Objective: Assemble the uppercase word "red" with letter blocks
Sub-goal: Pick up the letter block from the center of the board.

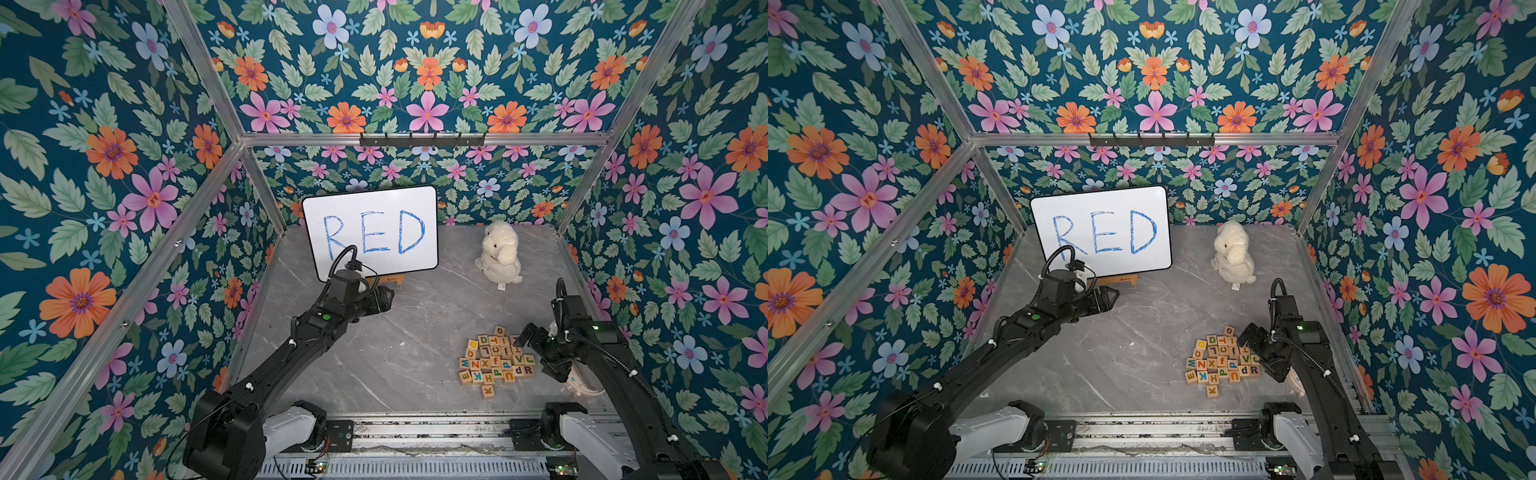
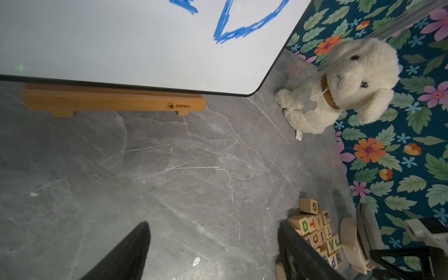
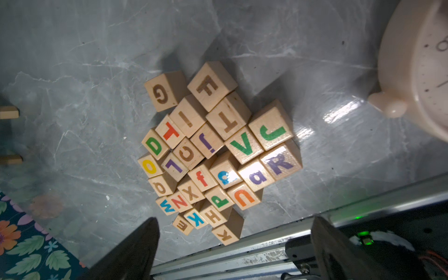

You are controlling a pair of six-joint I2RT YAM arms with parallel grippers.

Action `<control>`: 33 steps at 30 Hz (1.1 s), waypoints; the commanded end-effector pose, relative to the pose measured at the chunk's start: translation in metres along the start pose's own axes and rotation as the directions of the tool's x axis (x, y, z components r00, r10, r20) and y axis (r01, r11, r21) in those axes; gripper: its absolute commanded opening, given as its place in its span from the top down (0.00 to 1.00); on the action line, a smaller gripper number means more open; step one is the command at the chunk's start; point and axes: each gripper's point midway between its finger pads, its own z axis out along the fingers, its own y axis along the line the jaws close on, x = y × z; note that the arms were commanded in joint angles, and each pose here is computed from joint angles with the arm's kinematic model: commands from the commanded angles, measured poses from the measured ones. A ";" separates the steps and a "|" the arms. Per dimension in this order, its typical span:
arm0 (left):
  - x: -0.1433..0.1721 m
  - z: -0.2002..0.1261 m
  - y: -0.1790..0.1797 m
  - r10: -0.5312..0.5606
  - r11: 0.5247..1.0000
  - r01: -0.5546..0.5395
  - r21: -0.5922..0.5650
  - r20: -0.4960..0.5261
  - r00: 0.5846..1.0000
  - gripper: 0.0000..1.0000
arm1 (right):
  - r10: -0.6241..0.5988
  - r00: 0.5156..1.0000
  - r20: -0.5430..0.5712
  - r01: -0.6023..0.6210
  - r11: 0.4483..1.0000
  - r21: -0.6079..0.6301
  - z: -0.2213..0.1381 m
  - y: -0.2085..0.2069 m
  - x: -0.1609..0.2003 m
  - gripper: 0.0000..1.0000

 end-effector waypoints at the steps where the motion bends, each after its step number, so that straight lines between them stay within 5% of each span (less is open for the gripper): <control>1: -0.001 0.004 -0.005 0.033 0.999 -0.033 0.001 0.002 0.999 0.17 | 0.074 0.997 0.020 -0.076 0.991 0.107 0.001 -0.023 0.002 0.08; 9: -0.011 0.006 -0.006 0.031 0.999 -0.031 -0.018 0.039 0.999 0.17 | 0.097 0.995 0.025 -0.099 0.992 0.083 0.017 -0.026 0.003 0.34; 19: 0.007 0.019 -0.018 -0.022 0.999 0.023 0.029 -0.024 0.999 0.17 | 0.131 0.991 0.016 -0.132 0.985 0.113 0.032 -0.034 0.004 0.41; 33: 0.057 0.044 -0.083 0.119 0.981 -0.092 0.173 -0.148 0.982 0.18 | 0.134 0.990 0.036 -0.138 0.980 0.145 0.049 -0.038 -0.005 0.49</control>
